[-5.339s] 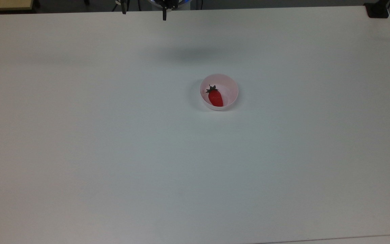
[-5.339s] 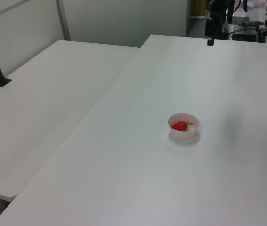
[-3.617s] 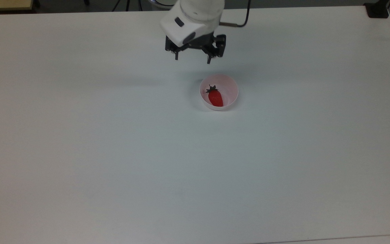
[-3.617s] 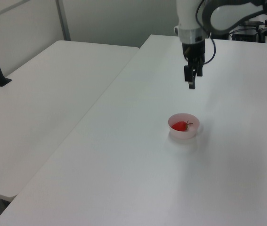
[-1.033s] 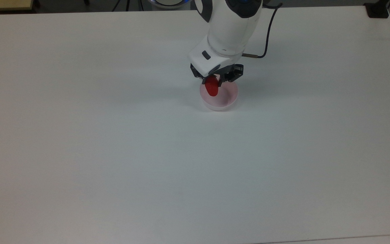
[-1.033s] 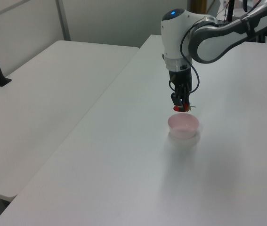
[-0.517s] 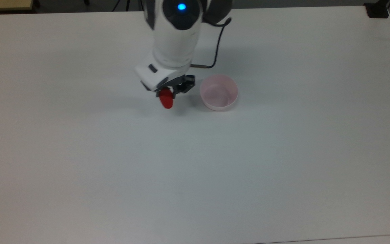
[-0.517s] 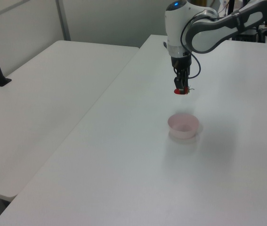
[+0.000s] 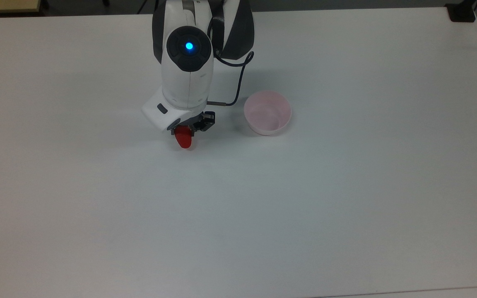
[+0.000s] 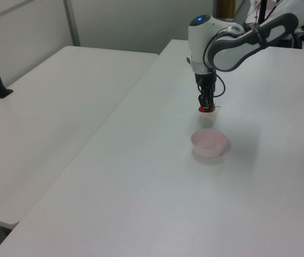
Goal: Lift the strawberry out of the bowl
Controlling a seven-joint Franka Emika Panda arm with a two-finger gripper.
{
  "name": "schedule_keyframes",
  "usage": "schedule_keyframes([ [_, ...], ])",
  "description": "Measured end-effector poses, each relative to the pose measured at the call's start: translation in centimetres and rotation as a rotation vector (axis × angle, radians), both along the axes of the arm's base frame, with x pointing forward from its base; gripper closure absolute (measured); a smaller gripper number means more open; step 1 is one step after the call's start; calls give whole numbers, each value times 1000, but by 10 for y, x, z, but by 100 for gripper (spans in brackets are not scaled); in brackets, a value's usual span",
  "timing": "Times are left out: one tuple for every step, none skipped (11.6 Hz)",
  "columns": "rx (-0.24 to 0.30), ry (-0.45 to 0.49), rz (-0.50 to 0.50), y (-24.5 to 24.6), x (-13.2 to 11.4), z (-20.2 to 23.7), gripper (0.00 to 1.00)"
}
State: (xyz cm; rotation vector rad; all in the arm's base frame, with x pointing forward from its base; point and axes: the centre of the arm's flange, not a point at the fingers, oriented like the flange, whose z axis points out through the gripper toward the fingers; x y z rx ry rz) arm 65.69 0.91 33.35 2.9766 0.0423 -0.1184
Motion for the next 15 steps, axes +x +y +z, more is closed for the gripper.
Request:
schedule_keyframes([
  [0,-3,-3,-2,1,1,51],
  [0,-9,-4,-3,1,5,44],
  [0,-23,-4,-2,2,13,30],
  [0,-44,-4,-2,3,26,17],
  [0,-71,-3,-2,3,44,1],
  [-3,-88,-6,-2,-1,69,0],
  [-9,-98,-13,-1,-12,107,0],
  [-7,-102,-21,0,-22,134,0],
  [14,-97,-40,2,-39,168,0],
  [32,-90,-55,3,-57,199,0],
  [39,-87,-62,4,-74,225,0],
  [39,-77,-60,7,-88,242,0],
  [37,-72,-53,12,-98,253,0],
  [37,-78,-48,16,-104,261,0],
  [39,-84,-51,14,-107,267,0],
])
